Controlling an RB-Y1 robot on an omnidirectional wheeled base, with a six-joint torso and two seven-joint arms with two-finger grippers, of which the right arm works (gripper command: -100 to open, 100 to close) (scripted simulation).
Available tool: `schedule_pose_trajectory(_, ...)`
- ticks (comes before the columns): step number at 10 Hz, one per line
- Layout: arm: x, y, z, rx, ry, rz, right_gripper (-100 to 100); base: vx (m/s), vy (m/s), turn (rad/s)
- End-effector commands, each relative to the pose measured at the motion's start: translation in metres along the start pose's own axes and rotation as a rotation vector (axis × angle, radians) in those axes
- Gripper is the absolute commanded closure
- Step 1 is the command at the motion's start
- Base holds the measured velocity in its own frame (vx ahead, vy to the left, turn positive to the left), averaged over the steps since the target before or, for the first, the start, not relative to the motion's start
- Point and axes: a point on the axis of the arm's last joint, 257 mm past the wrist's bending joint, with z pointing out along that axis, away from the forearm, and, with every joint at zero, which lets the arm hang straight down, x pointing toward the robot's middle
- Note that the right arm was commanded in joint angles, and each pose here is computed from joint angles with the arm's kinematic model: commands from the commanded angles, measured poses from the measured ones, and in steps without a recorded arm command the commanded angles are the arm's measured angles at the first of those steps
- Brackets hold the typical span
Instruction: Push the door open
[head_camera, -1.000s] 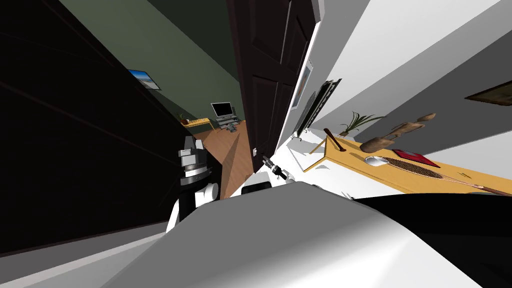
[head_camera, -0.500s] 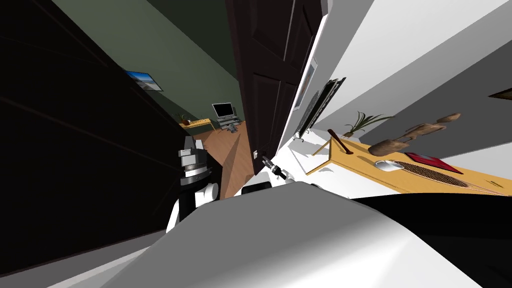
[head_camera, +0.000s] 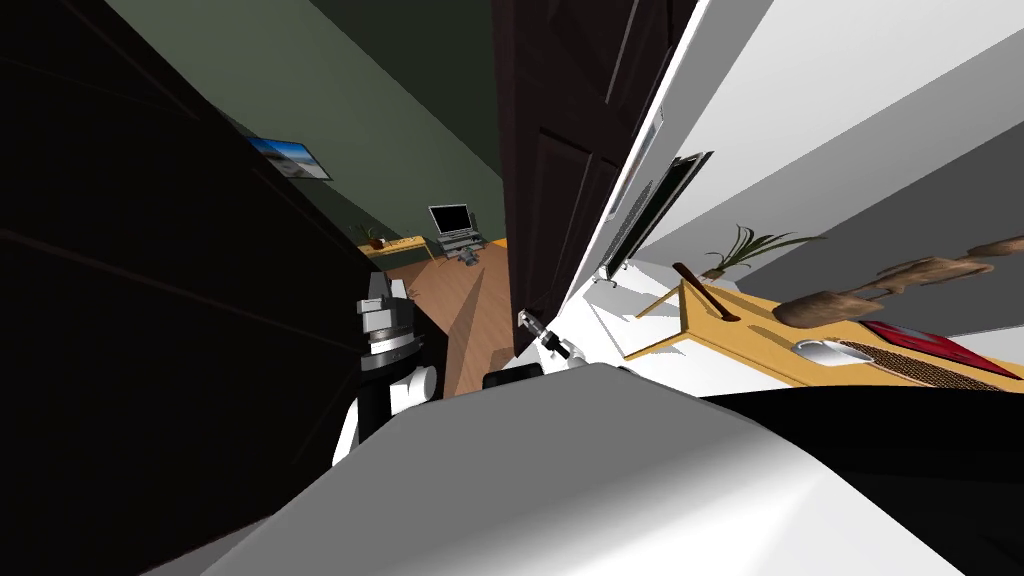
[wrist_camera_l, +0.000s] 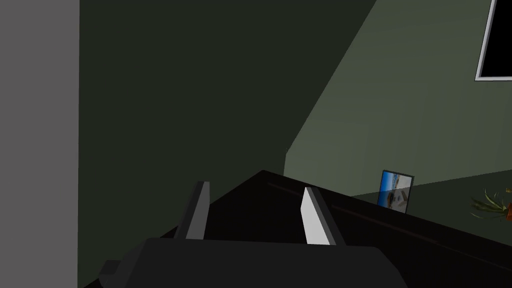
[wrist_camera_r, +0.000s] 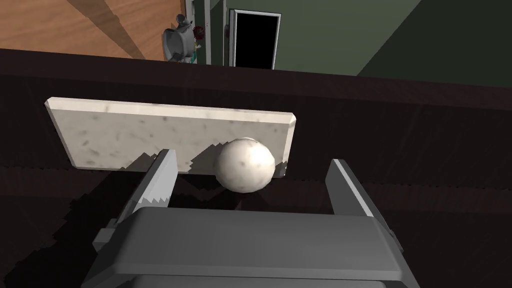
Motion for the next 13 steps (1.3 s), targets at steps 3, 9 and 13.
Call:
schedule_pose_trajectory(3, 0.001, -0.001, 0.0009, 0.001, -0.004, 0.001, 100, 0.089, 0.028, 0.01)
schedule_pose_trajectory(9, -0.004, -0.002, 0.0008, 0.004, -0.025, -0.004, 100, 0.005, 0.004, -0.004)
schedule_pose_trajectory(13, -0.011, 0.0, 0.0018, 0.001, -0.052, -0.01, 100, 0.13, 0.069, -0.013)
